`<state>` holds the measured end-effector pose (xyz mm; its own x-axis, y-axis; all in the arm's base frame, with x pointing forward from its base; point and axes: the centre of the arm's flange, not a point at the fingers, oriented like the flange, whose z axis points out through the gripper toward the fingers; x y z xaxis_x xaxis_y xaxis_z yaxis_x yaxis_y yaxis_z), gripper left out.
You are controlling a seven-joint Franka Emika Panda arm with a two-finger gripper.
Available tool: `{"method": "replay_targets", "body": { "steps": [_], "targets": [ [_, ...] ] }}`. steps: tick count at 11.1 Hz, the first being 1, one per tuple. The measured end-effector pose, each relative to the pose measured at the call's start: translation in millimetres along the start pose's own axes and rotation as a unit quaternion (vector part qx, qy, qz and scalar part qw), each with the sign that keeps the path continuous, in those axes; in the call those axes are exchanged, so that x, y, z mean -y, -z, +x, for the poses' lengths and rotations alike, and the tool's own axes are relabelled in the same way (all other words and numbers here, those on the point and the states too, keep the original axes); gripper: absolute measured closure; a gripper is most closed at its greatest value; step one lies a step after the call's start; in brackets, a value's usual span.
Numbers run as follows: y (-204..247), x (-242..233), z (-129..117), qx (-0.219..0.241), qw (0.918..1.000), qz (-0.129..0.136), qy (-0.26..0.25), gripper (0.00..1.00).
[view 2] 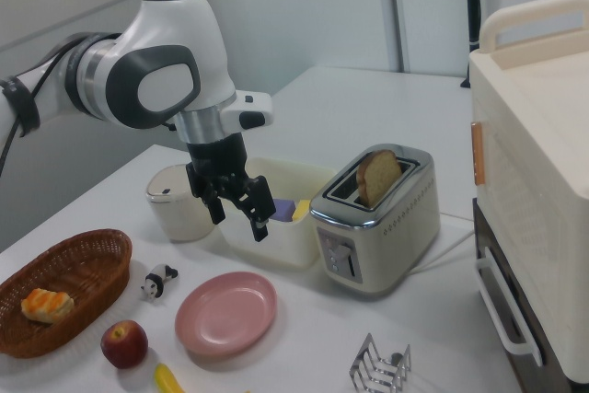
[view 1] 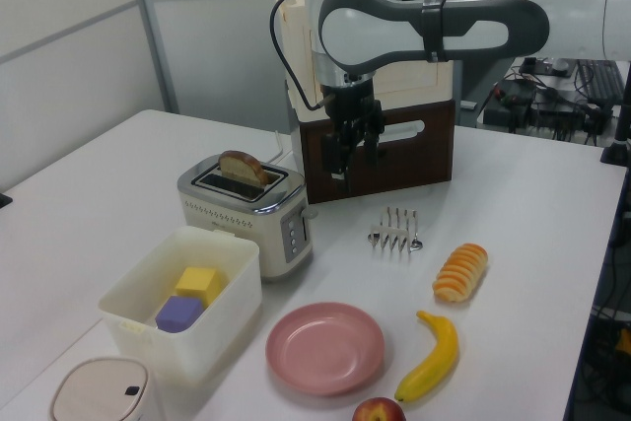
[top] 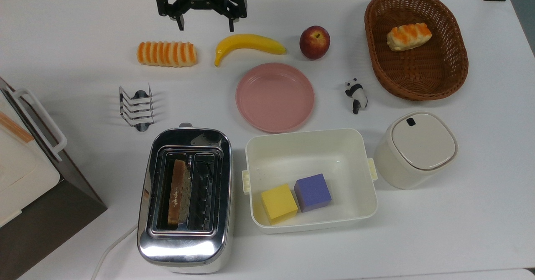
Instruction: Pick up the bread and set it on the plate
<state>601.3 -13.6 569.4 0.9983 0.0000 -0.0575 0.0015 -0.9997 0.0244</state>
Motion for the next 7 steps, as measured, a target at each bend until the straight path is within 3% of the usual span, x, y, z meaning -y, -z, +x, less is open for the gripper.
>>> {"method": "replay_targets", "body": {
  "steps": [7],
  "targets": [
    [-5.0, 0.5, 1.6, 0.005, 1.0000, 0.000, 0.000, 0.00]
  ]
}}
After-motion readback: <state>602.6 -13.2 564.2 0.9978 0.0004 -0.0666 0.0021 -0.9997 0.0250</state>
